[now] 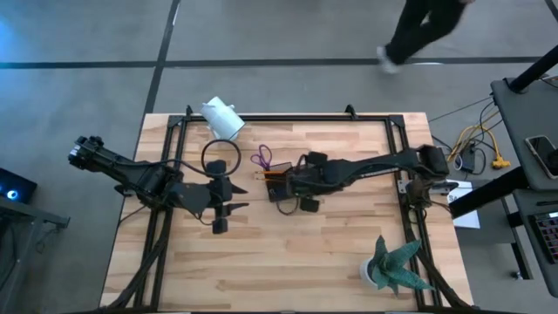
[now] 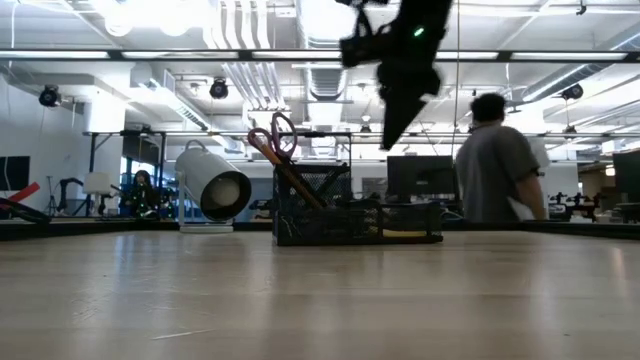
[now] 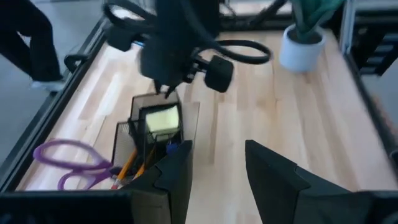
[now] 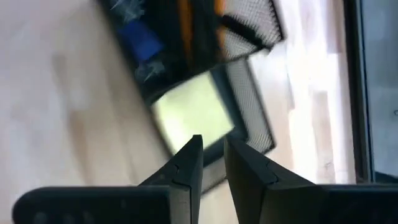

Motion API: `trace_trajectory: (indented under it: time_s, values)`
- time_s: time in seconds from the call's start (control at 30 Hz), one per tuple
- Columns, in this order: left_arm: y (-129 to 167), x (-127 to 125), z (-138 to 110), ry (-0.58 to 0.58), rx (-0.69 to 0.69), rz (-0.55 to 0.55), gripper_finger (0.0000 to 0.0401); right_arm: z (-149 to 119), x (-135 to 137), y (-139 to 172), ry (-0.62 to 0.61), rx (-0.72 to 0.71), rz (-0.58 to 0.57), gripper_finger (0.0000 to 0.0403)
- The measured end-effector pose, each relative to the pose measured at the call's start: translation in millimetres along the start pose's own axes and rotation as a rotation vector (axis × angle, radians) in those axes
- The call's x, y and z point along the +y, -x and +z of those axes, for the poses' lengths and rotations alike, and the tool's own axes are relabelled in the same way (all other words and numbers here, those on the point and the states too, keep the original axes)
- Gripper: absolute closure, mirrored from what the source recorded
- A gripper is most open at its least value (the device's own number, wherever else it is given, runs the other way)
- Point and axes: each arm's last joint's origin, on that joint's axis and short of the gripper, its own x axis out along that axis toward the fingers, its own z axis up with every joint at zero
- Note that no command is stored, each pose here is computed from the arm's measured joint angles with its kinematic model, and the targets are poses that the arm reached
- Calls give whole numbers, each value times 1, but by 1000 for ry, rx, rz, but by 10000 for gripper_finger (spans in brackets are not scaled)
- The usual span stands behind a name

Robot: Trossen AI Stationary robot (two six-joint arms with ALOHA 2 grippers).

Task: Pick and place office supplies into organizer
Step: Return to Home Position

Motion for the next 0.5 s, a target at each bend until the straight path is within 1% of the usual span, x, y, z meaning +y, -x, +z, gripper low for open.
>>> trace_trajectory:
  time_s: [0.07, 0.13, 0.23, 0.3, 0.4, 0.47, 0.5]
  values:
    - [0, -1, 4, 26, -42, -13, 272, -9, 8, 11, 21, -3, 11, 344]
    - [1, -3, 12, 93, -113, -41, 272, -18, 16, 25, 30, -29, 46, 344]
    - [4, -5, 27, 186, -248, -94, 272, -25, 25, 51, -16, -94, 156, 344]
    - [8, -4, 36, 198, -293, -152, 272, -29, 24, 72, -59, -147, 242, 344]
    - [14, 4, 46, 180, -301, -273, 272, -40, 11, 104, -114, -228, 307, 344]
    - [17, 18, 47, 183, -297, -309, 272, -51, -4, 122, -155, -273, 329, 344]
    - [18, 24, 48, 203, -299, -315, 272, -58, -12, 132, -173, -295, 333, 344]
